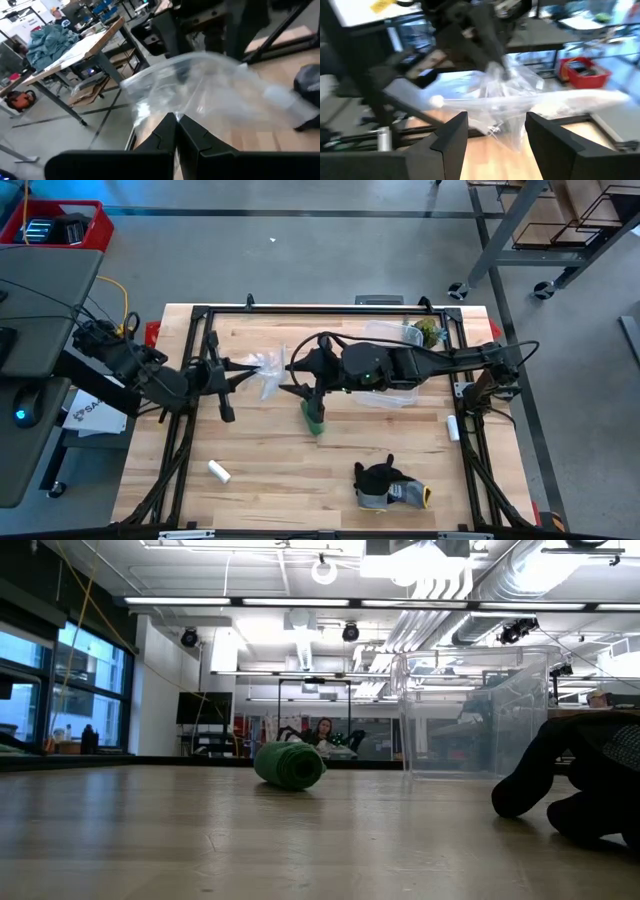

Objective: Roll bandage
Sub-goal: Open the transparent zip bag

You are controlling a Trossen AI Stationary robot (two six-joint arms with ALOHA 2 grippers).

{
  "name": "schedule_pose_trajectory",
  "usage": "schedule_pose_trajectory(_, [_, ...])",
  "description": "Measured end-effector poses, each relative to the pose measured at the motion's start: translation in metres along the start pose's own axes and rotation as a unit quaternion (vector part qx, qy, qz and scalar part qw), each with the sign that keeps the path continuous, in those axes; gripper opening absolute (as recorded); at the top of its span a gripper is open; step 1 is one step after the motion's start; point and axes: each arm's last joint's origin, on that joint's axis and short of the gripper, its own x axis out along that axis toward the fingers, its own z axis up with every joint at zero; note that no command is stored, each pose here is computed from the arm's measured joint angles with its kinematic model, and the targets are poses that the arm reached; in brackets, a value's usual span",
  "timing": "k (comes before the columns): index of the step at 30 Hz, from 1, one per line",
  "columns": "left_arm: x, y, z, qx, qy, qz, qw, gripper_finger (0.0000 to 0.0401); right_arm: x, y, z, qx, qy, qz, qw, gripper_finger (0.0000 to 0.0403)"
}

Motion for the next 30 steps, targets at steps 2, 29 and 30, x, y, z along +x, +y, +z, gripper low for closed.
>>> schedule_pose_trajectory(2, [0.001, 0.001, 0.002, -0.01, -0.006, -0.005, 1.0, 0.0, 0.0, -0.001, 0.0, -0.016, -0.003, -0.024, 1.0, 0.0193])
schedule_pose_trajectory(29, [-0.027, 0.023, -0.014, -0.153, 0.009, -0.075, 0.985, 0.0001, -0.005, 0.003, 0.003, -0.093, -0.009, -0.02, 0.995, 0.0])
schedule_pose_trajectory(30, [-0.027, 0.022, -0.016, -0.157, 0.019, -0.087, 0.984, 0.0003, -0.005, 0.003, 0.003, -0.093, -0.009, -0.021, 0.995, 0.0])
